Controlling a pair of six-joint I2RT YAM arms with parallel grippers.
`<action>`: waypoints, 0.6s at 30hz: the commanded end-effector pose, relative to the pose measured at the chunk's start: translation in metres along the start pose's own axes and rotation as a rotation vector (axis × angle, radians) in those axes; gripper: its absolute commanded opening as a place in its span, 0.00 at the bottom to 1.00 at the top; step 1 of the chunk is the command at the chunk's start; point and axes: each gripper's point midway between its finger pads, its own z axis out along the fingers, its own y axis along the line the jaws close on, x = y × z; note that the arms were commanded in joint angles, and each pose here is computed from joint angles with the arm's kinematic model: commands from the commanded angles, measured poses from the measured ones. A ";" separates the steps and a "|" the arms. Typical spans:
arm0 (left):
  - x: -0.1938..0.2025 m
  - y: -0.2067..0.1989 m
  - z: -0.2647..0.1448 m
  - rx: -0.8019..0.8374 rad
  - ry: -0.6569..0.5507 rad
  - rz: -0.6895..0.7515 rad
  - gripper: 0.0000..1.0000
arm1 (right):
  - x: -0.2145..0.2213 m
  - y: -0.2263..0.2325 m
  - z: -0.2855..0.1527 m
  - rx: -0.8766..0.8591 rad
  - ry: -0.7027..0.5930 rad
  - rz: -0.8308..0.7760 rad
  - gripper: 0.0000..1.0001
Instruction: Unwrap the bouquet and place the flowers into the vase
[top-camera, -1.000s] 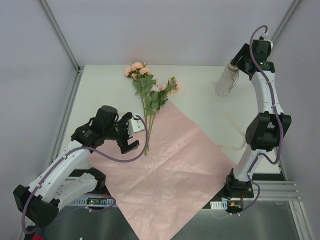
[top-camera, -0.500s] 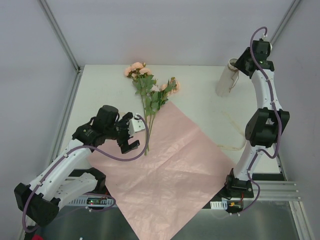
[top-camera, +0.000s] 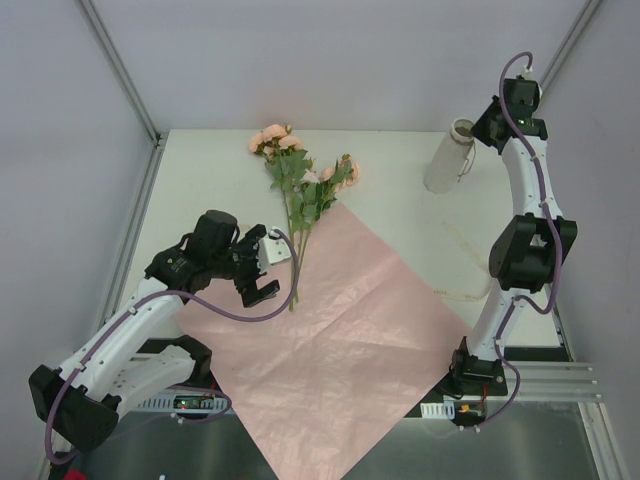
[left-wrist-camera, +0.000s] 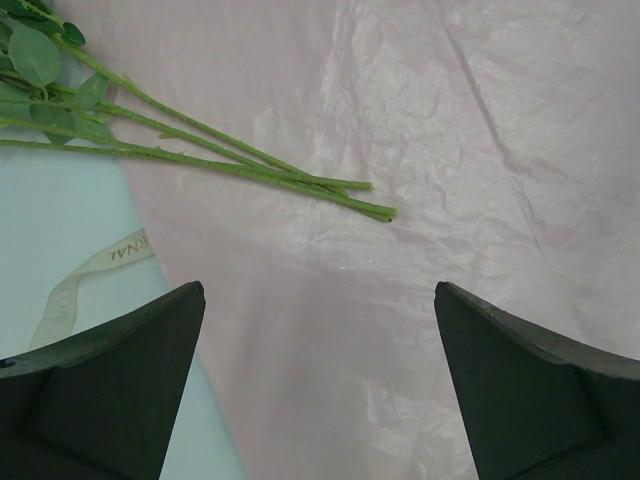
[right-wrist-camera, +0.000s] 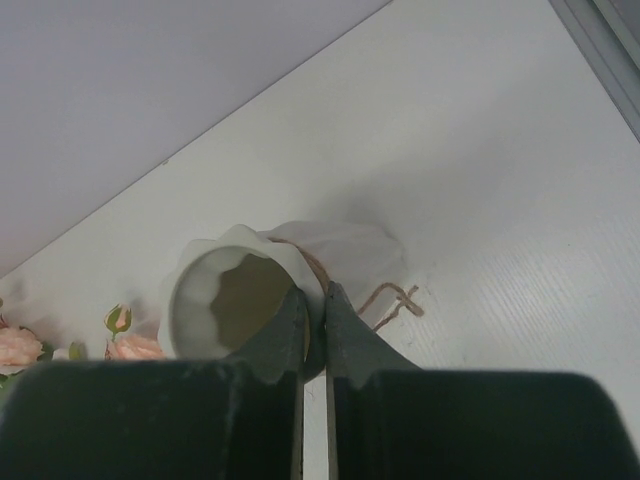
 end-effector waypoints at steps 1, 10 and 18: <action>-0.013 0.002 -0.005 -0.005 -0.047 0.025 0.99 | -0.001 0.009 -0.015 -0.021 0.014 0.012 0.01; -0.016 -0.001 -0.006 0.001 -0.062 0.021 0.99 | 0.031 0.035 -0.058 -0.136 0.109 -0.020 0.01; -0.020 0.004 -0.009 -0.026 -0.058 0.014 0.99 | 0.063 0.032 -0.104 -0.169 0.128 -0.037 0.01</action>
